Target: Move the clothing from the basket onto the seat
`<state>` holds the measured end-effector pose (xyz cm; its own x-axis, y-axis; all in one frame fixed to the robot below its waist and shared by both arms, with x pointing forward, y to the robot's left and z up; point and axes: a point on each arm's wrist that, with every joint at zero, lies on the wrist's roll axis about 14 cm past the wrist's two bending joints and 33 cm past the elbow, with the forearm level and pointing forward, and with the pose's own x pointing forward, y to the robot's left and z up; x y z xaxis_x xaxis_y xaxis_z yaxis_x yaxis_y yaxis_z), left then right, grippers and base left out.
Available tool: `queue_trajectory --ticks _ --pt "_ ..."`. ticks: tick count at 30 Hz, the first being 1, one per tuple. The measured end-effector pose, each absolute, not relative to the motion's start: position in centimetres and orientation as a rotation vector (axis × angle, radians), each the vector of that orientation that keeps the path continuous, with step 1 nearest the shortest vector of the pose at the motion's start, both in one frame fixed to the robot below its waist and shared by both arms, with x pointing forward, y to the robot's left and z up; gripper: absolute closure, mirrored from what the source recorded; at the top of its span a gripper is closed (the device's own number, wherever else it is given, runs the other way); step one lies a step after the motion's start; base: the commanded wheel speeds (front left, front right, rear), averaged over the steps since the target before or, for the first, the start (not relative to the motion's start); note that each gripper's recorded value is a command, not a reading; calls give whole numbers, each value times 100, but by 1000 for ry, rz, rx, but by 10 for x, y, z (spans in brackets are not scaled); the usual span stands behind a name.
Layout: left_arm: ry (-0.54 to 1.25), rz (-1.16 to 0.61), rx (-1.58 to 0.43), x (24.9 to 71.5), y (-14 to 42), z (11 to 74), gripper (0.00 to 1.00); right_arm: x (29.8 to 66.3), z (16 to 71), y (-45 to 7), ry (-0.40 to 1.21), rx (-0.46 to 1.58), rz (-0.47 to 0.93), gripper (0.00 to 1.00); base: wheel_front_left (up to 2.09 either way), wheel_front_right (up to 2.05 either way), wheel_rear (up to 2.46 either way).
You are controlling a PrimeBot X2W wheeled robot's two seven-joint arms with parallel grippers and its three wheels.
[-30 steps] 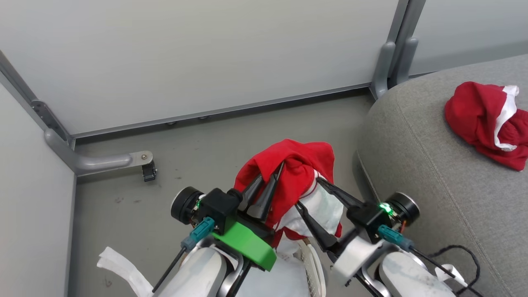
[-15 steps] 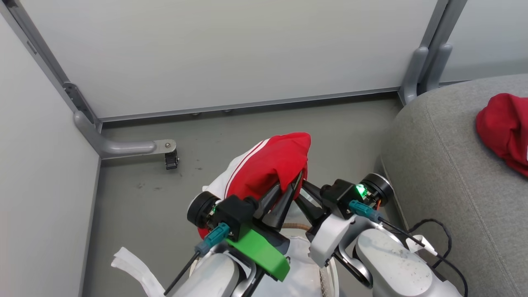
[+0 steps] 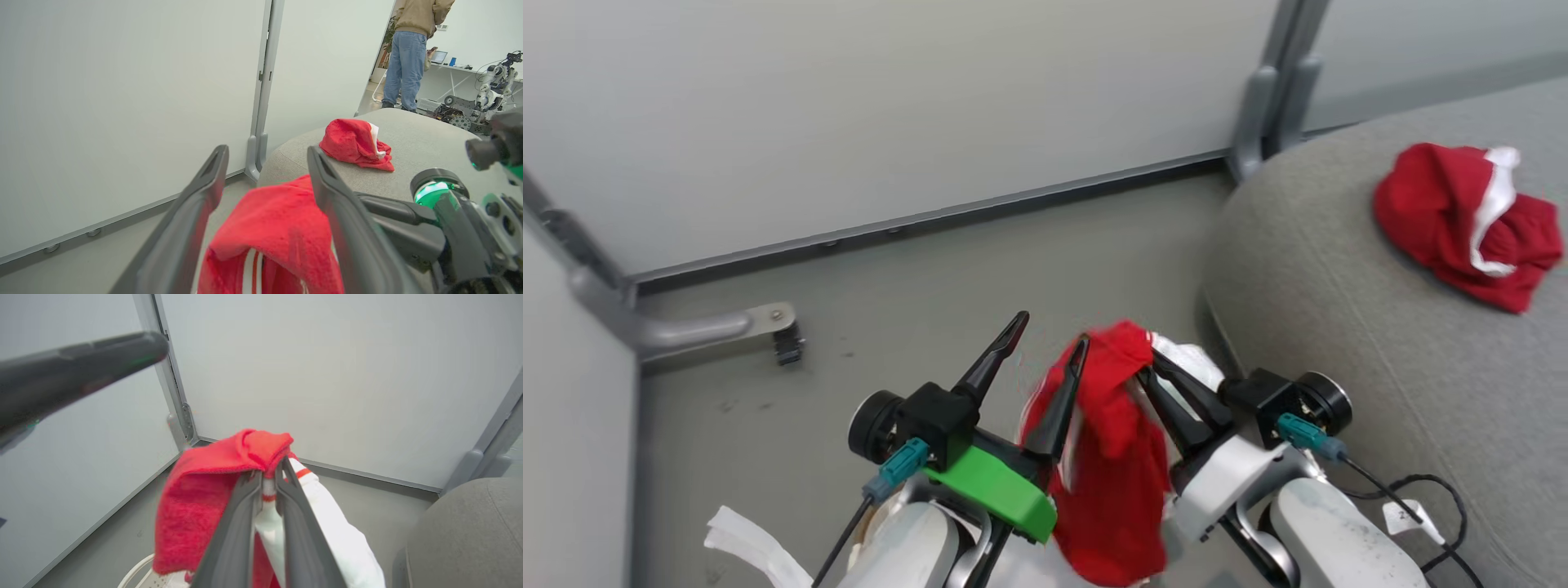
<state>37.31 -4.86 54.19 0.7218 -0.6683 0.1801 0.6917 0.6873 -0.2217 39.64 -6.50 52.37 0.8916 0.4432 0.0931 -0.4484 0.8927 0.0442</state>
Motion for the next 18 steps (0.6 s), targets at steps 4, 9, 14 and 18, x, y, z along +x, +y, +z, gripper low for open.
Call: queue_trajectory --ticks 4,9,14,18 --pt "-58 -822 -293 371 -70 534 0 387 522 -107 -82 66 342 100 0 0 0" --pt "-29 -936 -297 363 -108 528 0 370 521 -154 -84 71 194 100 0 0 0" --pt "-3 -1102 -298 341 -154 525 0 348 523 -211 -97 68 9 100 0 0 0" --pt "21 -1213 -296 328 -182 521 0 329 525 -253 -106 61 -135 100 0 0 0"
